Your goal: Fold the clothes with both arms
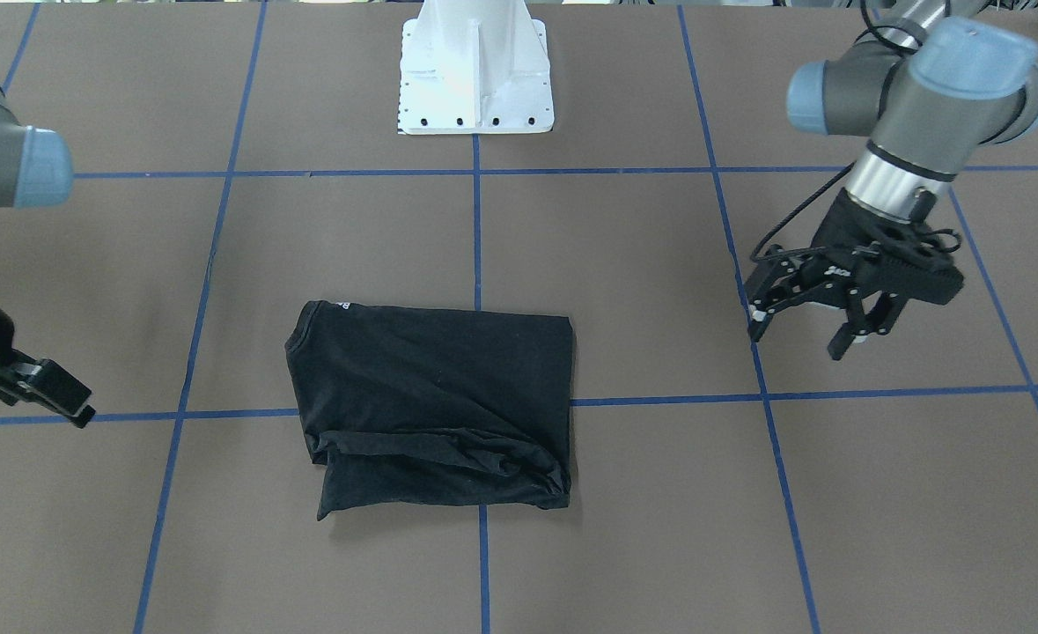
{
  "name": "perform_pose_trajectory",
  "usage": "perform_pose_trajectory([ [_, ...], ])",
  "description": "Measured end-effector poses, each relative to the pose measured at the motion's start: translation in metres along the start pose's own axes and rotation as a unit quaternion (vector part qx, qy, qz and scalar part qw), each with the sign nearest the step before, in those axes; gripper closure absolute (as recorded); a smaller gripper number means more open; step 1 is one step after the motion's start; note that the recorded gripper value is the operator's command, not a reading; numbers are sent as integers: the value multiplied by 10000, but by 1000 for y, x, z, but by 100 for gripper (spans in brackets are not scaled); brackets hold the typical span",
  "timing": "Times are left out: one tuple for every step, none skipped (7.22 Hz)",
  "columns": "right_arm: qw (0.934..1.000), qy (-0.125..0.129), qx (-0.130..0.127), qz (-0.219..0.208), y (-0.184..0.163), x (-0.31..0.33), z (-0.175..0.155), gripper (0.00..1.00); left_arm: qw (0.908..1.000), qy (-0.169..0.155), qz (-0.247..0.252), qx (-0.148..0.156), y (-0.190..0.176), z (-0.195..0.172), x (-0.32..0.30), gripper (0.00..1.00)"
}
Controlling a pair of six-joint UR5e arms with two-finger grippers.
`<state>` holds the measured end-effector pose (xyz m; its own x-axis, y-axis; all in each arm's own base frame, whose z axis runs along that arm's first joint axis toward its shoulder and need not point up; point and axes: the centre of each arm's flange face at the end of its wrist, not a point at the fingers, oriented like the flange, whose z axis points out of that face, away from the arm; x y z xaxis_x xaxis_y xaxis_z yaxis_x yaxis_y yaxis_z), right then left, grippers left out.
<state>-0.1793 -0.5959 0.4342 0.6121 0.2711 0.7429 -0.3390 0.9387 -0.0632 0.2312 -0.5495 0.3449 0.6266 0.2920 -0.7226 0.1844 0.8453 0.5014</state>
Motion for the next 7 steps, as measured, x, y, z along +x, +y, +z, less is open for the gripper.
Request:
perform_pose_trajectory([
  [9991,22,-33,-411,1,52,-15,0,9981,-195,589,-63,6,-23,-57,1],
  [9970,-1,-116,-771,-2,98,-31,0,9938,-382,1033,-132,13,-44,-109,1],
  [9938,4,-224,-1090,-10,136,-50,0,9896,-536,1318,-209,19,-64,-161,1],
  [9904,52,-325,-1340,-18,165,-69,0,9863,-626,1502,-289,23,-83,-214,1],
  [9867,112,-447,-1557,-23,183,-86,0,9844,-622,1604,-382,28,-99,-265,1],
  [9834,166,-606,-1704,-22,185,-103,0,9851,-523,1573,-465,36,-109,-302,1],
  [9805,203,-748,-1807,-14,181,-118,0,9870,-423,1448,-558,42,-115,-321,1],
])
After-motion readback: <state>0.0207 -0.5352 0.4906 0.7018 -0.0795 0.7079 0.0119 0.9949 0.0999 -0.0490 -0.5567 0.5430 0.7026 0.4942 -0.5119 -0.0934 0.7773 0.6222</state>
